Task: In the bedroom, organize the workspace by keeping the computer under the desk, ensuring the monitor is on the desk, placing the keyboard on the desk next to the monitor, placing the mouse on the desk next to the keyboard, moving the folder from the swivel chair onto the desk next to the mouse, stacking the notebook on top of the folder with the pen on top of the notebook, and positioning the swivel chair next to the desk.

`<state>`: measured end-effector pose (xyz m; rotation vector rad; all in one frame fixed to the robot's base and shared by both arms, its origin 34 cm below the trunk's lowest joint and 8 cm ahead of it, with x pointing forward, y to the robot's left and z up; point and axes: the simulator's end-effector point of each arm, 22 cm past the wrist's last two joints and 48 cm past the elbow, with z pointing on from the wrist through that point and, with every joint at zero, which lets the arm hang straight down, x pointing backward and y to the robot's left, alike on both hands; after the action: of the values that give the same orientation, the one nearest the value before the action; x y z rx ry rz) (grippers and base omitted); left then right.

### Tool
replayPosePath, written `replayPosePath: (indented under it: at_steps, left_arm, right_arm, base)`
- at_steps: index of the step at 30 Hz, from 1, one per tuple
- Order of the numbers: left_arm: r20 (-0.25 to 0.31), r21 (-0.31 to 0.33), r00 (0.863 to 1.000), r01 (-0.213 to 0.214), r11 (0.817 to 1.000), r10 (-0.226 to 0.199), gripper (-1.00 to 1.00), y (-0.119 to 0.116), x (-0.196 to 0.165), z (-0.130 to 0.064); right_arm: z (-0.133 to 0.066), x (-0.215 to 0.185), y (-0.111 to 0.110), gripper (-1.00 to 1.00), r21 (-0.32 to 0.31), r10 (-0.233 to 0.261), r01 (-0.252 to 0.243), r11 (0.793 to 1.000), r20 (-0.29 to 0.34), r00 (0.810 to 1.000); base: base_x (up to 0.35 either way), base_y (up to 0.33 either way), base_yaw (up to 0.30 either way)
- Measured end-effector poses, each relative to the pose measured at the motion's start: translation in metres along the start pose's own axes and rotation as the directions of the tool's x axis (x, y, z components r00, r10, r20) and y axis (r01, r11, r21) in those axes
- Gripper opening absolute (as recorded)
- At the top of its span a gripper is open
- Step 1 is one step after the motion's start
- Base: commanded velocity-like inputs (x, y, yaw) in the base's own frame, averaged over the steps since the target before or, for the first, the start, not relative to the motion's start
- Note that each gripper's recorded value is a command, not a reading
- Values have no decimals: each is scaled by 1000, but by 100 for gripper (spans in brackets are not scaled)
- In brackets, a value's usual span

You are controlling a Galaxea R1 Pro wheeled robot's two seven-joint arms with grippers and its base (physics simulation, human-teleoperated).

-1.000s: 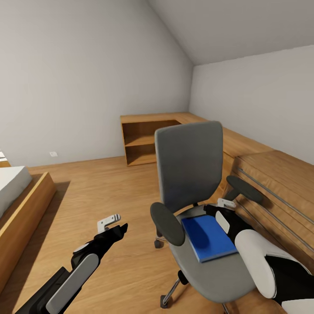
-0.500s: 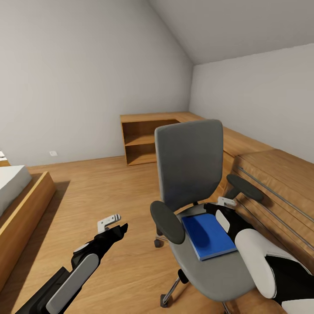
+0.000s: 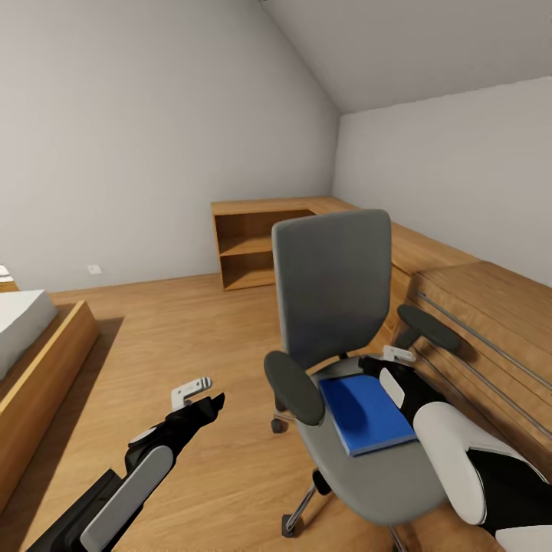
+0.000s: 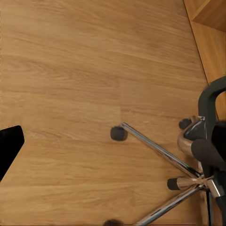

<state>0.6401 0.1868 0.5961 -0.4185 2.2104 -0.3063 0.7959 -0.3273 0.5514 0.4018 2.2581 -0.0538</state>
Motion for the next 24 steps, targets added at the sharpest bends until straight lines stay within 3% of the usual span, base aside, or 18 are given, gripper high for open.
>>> replayPosePath:
  at_steps: [16,24]
  left_arm:
    - [2,-3,1000,-2,1000,2,100,1,0,0]
    - [3,-3,1000,-2,1000,2,100,1,-1,0]
  right_arm:
    - [-1,-3,1,100,-1,1,-1,1000,3,1000]
    - [-1,-4,0,100,0,0,0,1000,5,1000]
  base:
    - [-140,0,0]
    - [-29,0,0]
